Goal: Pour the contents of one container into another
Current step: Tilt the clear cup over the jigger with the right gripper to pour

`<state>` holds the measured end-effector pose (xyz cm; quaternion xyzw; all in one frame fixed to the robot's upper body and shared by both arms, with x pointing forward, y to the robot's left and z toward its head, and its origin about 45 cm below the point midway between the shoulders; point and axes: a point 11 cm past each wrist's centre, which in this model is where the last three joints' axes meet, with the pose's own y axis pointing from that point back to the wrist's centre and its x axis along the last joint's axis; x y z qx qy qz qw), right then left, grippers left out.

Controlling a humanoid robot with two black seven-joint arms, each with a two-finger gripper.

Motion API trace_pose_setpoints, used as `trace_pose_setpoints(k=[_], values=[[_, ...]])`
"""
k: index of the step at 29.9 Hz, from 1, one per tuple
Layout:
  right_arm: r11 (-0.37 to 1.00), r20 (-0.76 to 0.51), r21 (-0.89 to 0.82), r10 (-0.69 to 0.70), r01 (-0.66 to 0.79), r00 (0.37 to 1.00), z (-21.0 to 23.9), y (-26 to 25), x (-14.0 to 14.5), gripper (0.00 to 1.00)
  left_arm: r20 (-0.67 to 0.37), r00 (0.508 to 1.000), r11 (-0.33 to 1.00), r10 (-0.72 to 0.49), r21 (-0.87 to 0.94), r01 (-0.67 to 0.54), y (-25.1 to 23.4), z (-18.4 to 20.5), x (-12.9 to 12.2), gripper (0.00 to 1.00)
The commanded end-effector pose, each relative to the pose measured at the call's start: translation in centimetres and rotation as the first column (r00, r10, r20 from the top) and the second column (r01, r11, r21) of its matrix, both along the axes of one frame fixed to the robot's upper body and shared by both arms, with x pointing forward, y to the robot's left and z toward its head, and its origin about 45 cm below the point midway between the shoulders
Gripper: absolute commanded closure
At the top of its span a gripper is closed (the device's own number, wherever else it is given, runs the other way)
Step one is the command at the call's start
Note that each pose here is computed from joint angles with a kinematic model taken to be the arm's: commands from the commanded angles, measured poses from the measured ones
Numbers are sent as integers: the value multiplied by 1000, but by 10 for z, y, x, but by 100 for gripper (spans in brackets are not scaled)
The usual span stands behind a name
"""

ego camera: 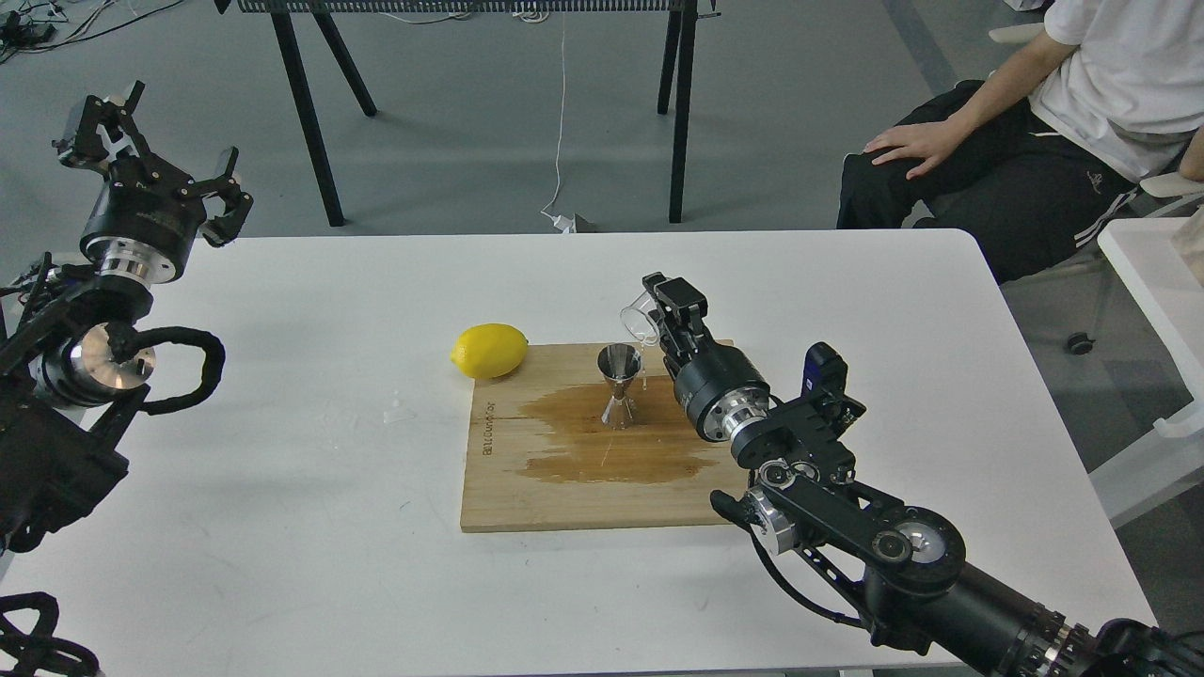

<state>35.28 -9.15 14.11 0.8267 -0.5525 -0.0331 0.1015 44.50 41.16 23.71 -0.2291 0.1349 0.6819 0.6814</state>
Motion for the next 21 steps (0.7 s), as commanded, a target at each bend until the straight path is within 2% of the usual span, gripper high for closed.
trace_pose_setpoints(k=[1, 21], values=[[1000, 2, -3, 4, -4, 1000, 0, 1, 0, 67, -7, 1000, 1000, 4, 0, -4, 2, -3, -2, 0], [998, 29, -50, 25, -24, 999, 1, 6, 4, 67, -4, 1000, 1000, 9, 4, -9, 6, -1, -3, 0]])
